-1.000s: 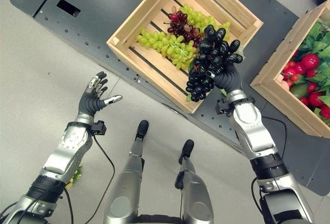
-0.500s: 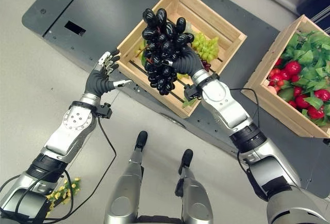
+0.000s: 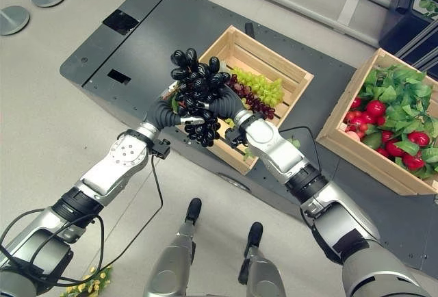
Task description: Pick up the fruits from the basket on one side to the basket on the other side
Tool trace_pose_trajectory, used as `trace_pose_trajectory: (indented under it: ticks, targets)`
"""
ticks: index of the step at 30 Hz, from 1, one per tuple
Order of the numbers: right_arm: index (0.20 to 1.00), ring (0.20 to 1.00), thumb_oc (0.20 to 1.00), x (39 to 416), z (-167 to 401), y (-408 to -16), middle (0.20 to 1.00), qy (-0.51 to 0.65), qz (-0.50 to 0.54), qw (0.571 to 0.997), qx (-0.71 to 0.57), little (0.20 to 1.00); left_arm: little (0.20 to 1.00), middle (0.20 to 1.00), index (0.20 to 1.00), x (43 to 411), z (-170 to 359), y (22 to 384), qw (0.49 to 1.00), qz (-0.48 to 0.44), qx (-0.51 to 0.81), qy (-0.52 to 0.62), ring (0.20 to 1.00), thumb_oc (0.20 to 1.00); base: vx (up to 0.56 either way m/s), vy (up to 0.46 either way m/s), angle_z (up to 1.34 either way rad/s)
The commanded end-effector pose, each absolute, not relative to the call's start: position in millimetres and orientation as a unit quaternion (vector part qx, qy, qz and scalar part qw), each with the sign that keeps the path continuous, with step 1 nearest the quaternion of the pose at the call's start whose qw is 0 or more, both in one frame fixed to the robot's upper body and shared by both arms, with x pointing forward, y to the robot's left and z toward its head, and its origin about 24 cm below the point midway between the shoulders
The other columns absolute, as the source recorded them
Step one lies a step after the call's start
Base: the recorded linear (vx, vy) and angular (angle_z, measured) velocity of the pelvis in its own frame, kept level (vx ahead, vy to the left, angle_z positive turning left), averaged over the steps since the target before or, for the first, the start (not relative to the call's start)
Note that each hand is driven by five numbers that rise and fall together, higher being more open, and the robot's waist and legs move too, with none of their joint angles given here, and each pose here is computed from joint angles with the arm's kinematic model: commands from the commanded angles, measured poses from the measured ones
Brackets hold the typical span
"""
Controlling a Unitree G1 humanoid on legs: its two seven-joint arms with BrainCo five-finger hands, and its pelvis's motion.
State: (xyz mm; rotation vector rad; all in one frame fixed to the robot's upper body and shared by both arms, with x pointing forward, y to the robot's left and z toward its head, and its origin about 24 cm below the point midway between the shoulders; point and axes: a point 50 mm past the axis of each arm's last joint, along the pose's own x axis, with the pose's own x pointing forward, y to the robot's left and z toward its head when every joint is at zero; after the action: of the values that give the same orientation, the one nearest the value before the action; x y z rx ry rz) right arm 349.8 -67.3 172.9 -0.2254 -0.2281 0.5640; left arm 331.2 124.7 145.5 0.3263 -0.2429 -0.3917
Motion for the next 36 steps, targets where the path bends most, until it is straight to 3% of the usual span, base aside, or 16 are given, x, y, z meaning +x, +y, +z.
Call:
trace_pose_trajectory:
  ticks: [1,10,22,23,24,36]
  targets:
    - [0.200,0.200,0.200,343.1,183.5,-46.3,0.200,-0.140,0.311,0.938,-0.055,0.200,1.000,1.000,1.000,339.1,142.2,111.7,0.961,-0.220,0.135,-0.104,1.000,1.000,0.00,0.000,0.00]
    - [0.200,0.200,0.200,340.8,175.0,-41.6,0.200,-0.124,0.329,0.934,-0.064,0.200,1.000,1.000,1.000,336.8,131.9,117.0,0.947,-0.254,0.181,-0.070,1.000,1.000,0.00,0.001,0.00]
    - [0.200,0.200,0.200,340.5,185.8,-45.2,0.200,-0.149,0.320,0.934,-0.055,0.200,1.000,1.000,1.000,334.7,102.9,130.7,0.973,-0.183,0.137,-0.036,1.000,1.000,0.00,0.000,0.00]
    - [0.200,0.200,0.200,340.1,184.2,-46.4,0.200,-0.148,0.316,0.936,-0.049,0.200,0.272,0.272,0.272,335.5,108.3,129.0,0.976,-0.172,0.123,-0.052,0.272,0.272,0.00,0.000,0.00]
    - [0.200,0.200,0.200,340.1,184.1,-46.3,0.200,-0.148,0.316,0.936,-0.049,0.200,0.200,0.200,0.200,335.5,108.3,129.0,0.976,-0.172,0.123,-0.052,0.200,0.200,0.00,0.000,0.00]
    - [0.200,0.200,0.200,337.9,175.2,-50.6,0.200,-0.142,0.301,0.943,-0.031,0.200,0.200,0.200,0.200,329.5,108.5,126.7,0.987,-0.141,0.046,-0.065,0.200,0.200,0.00,-0.002,-0.02]
